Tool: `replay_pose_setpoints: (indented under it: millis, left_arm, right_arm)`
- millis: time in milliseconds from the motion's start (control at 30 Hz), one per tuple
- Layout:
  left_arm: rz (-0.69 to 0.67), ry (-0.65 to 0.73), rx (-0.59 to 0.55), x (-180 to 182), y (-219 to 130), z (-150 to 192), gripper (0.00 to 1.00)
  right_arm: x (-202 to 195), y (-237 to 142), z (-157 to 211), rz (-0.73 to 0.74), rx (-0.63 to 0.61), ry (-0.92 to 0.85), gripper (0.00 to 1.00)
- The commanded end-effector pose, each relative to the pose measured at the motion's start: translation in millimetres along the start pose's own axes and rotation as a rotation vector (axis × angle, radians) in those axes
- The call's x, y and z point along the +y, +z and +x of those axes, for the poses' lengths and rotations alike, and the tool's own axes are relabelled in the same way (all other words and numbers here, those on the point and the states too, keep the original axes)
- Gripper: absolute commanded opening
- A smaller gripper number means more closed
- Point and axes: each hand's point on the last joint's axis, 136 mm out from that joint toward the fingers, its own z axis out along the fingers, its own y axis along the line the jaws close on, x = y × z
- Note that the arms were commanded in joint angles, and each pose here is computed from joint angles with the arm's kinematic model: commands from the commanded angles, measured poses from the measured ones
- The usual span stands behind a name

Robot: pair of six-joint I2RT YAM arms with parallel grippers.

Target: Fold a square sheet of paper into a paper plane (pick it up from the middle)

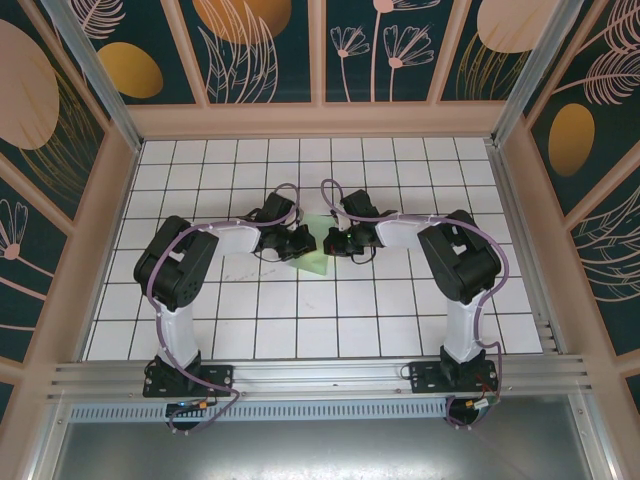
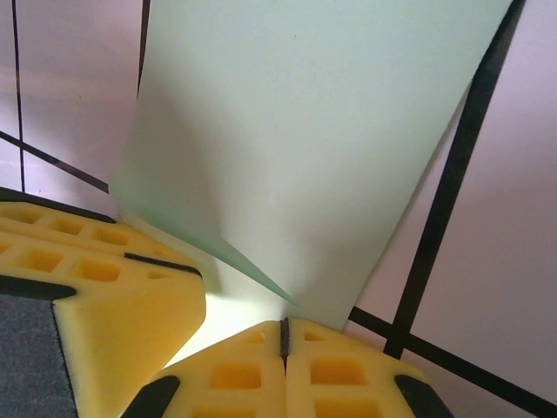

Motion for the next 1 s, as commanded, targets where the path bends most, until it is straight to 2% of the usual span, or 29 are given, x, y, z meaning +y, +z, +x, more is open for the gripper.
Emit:
replay_pose_setpoints:
  millis: [0, 333, 500, 733, 967]
  left_arm:
    - [-0.063, 0.013, 0.018, 18, 5, 4, 0.09]
    - [-0.189, 0.041, -0.005, 43, 9, -9, 0.09]
    - [-0.221, 0.032, -0.034, 56, -4, -24, 0.08]
    - [-0.153, -0.033, -0.074, 71, -25, -46, 0.08]
    - [-0.056, 0.028, -0.147, 35, -50, -68, 0.09]
  right_arm:
    - [-50, 17, 36, 0.171, 0.112, 0.033, 0.0]
    - [-74, 16, 50, 0.269, 0.155, -0.069, 0.0]
    - [-82, 17, 56, 0.296, 0.183, -0.12, 0.0]
    - [-81, 17, 58, 0.279, 0.19, -0.155, 0.0]
    - [-78, 17, 52, 0.267, 0.178, -0.2, 0.0]
